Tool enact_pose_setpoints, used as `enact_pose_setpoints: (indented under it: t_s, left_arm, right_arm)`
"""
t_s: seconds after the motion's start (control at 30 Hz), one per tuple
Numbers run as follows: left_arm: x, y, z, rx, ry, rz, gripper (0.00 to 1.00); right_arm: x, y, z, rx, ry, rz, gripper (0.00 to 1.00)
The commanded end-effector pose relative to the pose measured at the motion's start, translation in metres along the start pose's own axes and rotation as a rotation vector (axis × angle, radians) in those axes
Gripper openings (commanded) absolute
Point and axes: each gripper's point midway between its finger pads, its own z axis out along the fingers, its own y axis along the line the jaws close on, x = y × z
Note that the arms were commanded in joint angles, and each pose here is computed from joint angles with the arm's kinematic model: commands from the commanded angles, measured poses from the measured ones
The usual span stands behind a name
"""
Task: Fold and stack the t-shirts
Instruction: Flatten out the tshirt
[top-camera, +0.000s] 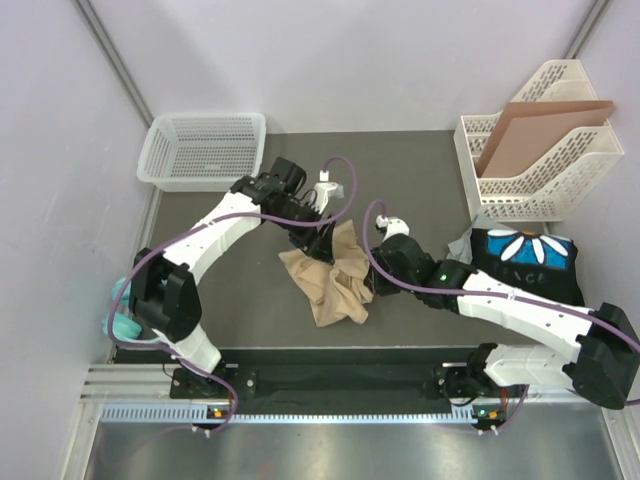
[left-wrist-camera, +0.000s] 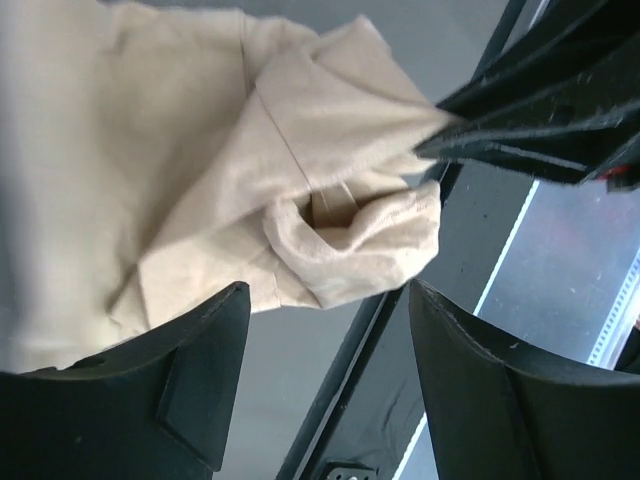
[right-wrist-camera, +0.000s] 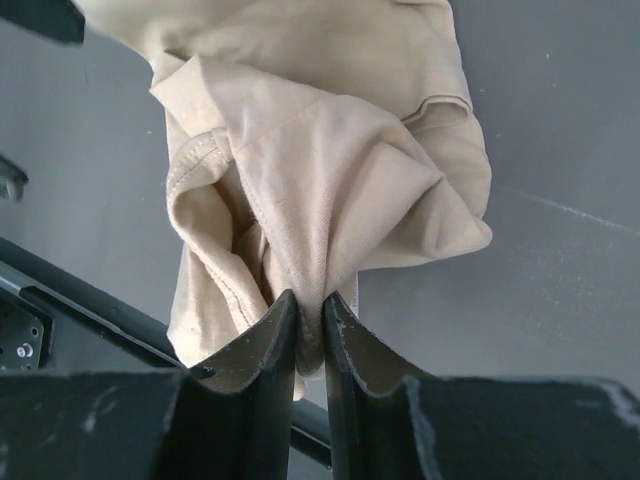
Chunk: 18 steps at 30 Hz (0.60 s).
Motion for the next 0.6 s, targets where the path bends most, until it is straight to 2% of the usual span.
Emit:
enact_pose_setpoints:
  t_s: [0.0,0.1,0.17,0.57]
  left_arm:
    - [0.012,0.006,0.006,-0.036,0.011,0.048,0.69]
    - [0.019,0.043,0.018,-0.158,0.023,0.034,0.68]
    - [0.026,0.057,0.026,-0.182,0.047,0.024,0.66]
    - [0.043,0.079,0.058,-0.162,0.131,-0.005,0.63]
  right_arm:
    - [-0.013,0.01,-0.005,-0.022,-0.03,-0.009,0.17]
    - [-0.014,0.01,-0.007,-0.024,-0.031,-0.006,0.17]
    - [-0.013,0.01,-0.009,-0.022,-0.026,-0.008,0.16]
    - [-0.009,-0.004,-0.032,0.007,-0.038,0.014,0.17]
